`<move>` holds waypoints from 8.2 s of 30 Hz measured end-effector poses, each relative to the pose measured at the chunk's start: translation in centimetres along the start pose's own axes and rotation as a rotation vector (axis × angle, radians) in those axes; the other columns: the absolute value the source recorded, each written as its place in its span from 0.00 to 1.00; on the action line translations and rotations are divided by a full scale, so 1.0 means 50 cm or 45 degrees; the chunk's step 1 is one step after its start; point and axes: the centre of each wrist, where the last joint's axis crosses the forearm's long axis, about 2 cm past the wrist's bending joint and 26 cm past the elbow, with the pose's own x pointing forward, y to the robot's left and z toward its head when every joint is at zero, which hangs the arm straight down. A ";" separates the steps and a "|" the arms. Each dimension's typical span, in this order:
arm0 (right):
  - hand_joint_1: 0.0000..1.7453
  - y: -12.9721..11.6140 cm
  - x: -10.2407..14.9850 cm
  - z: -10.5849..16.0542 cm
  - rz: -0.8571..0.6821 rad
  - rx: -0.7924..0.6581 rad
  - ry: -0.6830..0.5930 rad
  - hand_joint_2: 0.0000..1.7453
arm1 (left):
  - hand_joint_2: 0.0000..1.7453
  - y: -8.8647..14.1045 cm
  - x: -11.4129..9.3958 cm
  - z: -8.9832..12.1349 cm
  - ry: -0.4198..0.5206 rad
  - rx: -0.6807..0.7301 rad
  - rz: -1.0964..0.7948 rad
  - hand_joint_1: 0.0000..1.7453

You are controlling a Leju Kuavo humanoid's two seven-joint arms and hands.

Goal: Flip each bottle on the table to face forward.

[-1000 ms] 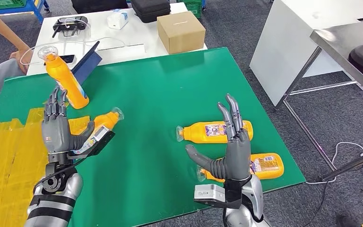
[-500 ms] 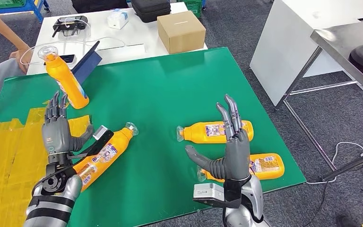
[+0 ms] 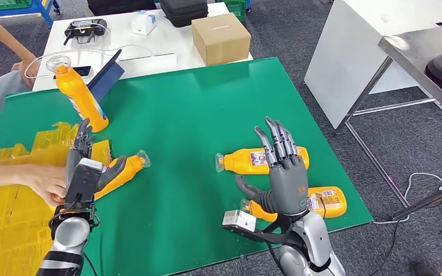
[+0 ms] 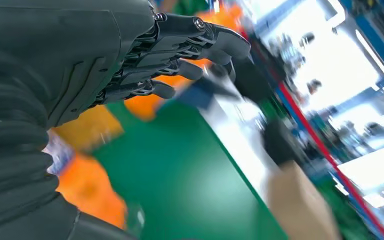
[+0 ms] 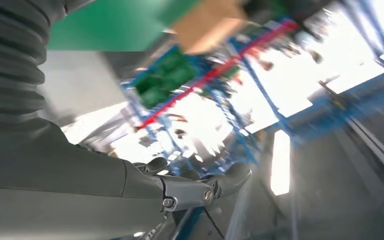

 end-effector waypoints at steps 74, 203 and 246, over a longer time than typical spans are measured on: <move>0.00 0.072 -0.356 -0.163 0.133 1.075 0.257 1.00 | 1.00 -0.077 0.098 -0.039 -0.239 -0.298 0.598 0.00; 1.00 0.115 -0.058 -0.138 -1.075 0.202 0.191 1.00 | 1.00 -0.142 0.140 -0.039 -0.278 -0.623 0.666 0.00; 1.00 0.264 0.086 -0.114 -0.986 0.796 0.014 1.00 | 1.00 -0.148 0.138 -0.090 -0.283 -0.527 0.583 0.97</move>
